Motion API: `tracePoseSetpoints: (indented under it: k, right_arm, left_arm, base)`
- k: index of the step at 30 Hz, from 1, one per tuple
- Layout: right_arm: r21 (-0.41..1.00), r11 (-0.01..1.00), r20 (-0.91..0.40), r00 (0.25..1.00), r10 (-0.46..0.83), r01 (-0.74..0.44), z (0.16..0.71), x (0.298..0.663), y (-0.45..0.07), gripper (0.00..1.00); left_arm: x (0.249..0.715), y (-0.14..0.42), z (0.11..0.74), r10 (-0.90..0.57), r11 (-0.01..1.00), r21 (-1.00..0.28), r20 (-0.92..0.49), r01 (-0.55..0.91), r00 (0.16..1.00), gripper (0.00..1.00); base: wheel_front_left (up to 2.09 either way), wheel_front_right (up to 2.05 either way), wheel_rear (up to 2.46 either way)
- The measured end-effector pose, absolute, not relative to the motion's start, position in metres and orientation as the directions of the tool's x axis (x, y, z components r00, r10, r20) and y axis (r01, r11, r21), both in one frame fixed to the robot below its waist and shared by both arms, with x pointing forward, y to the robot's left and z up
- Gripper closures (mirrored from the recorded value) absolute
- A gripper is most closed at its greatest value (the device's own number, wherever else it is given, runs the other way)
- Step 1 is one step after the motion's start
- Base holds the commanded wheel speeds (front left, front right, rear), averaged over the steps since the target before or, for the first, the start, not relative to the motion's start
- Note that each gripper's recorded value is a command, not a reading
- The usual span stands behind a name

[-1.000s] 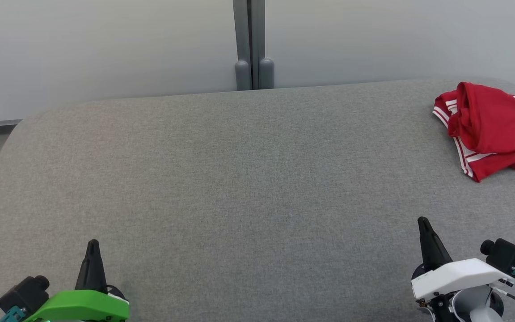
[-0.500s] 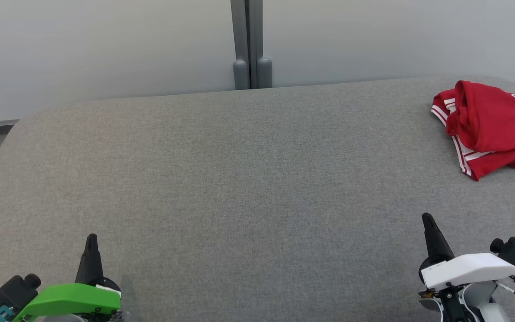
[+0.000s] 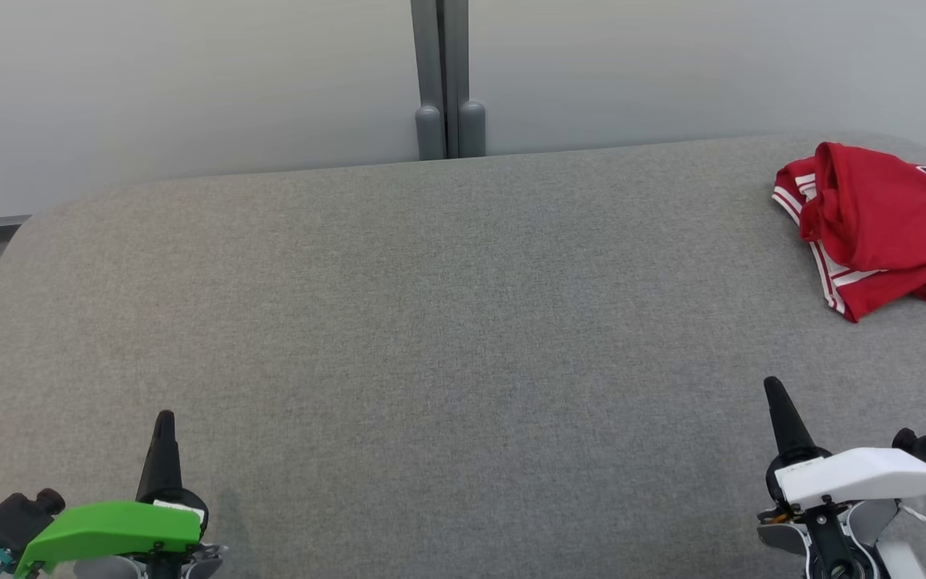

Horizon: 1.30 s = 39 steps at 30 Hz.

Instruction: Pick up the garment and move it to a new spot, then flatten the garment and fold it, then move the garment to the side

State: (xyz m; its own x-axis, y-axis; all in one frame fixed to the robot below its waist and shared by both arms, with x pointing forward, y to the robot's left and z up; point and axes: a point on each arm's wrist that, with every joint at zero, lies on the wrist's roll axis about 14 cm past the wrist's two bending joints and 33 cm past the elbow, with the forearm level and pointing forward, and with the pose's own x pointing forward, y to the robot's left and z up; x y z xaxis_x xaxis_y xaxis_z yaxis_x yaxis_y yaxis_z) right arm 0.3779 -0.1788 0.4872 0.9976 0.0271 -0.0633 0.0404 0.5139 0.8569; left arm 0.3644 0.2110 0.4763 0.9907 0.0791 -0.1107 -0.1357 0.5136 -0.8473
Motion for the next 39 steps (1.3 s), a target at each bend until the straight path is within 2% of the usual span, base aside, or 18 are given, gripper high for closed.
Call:
tracePoseSetpoints:
  k: [39]
  right_arm:
    - [0.982,0.186,-0.038,0.999,0.011,0.035,0.497,0.385,-0.192,1.00]
  left_arm:
    - [0.379,0.204,0.492,0.026,0.184,-0.981,-0.063,-0.067,0.998,1.00]
  base:
    - [0.00,0.00,0.00]
